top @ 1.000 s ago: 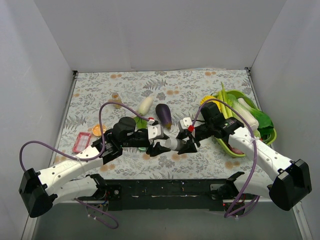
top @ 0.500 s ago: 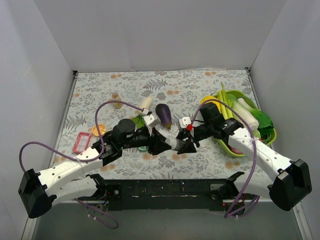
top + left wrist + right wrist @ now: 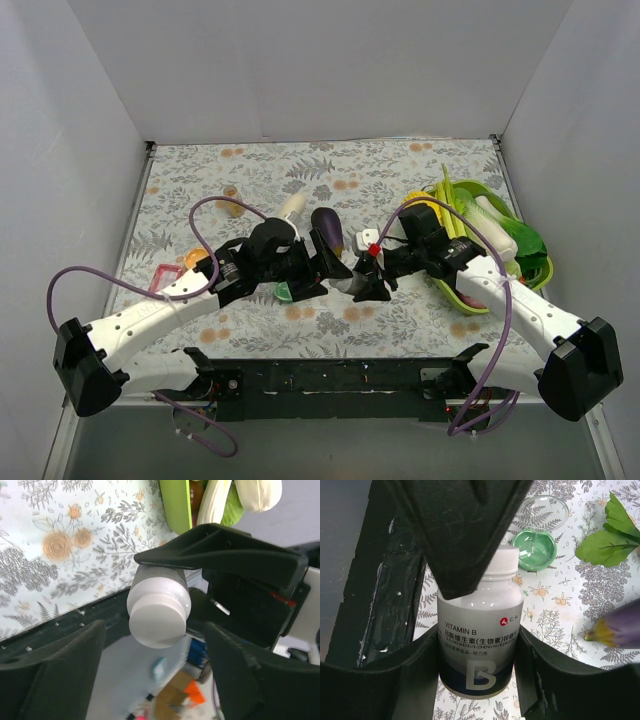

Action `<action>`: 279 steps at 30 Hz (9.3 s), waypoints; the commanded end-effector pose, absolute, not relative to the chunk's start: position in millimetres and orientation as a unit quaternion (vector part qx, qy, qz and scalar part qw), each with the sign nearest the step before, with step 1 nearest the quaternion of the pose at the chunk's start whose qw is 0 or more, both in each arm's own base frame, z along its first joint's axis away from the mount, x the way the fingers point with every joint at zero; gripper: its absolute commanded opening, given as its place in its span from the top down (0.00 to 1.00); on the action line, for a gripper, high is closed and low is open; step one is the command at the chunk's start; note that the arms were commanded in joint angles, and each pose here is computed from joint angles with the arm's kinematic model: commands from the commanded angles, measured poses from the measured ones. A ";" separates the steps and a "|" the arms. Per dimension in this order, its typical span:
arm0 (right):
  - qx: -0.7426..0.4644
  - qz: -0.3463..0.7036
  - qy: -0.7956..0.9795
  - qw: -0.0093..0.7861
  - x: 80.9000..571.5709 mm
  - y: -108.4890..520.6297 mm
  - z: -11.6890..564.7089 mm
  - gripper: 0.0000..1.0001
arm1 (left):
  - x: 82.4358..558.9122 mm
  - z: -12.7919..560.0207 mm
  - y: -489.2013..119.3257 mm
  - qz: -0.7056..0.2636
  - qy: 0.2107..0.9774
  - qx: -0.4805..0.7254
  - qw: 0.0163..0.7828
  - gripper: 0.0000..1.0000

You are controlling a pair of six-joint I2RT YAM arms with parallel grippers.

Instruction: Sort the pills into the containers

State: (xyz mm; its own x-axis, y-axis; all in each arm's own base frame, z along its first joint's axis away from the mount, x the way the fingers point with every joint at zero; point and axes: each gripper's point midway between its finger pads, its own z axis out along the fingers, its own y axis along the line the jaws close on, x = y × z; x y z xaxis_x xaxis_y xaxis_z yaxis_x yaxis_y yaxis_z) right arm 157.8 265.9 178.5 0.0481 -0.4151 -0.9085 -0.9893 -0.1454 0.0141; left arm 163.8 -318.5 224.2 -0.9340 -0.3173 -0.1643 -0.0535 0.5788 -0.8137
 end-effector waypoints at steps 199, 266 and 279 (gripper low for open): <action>-0.623 0.422 0.540 0.376 152.8 255.6 167.4 0.99 | 237.6 180.1 -124.7 -0.213 0.871 -0.183 0.404 0.91; -0.265 0.441 0.483 0.709 309.4 169.5 532.3 0.99 | 195.8 300.8 -190.6 -0.536 0.701 0.090 0.462 0.20; -0.284 0.410 0.360 0.788 219.8 158.4 577.1 0.99 | 188.8 288.7 -184.4 -0.503 0.722 0.107 0.462 0.20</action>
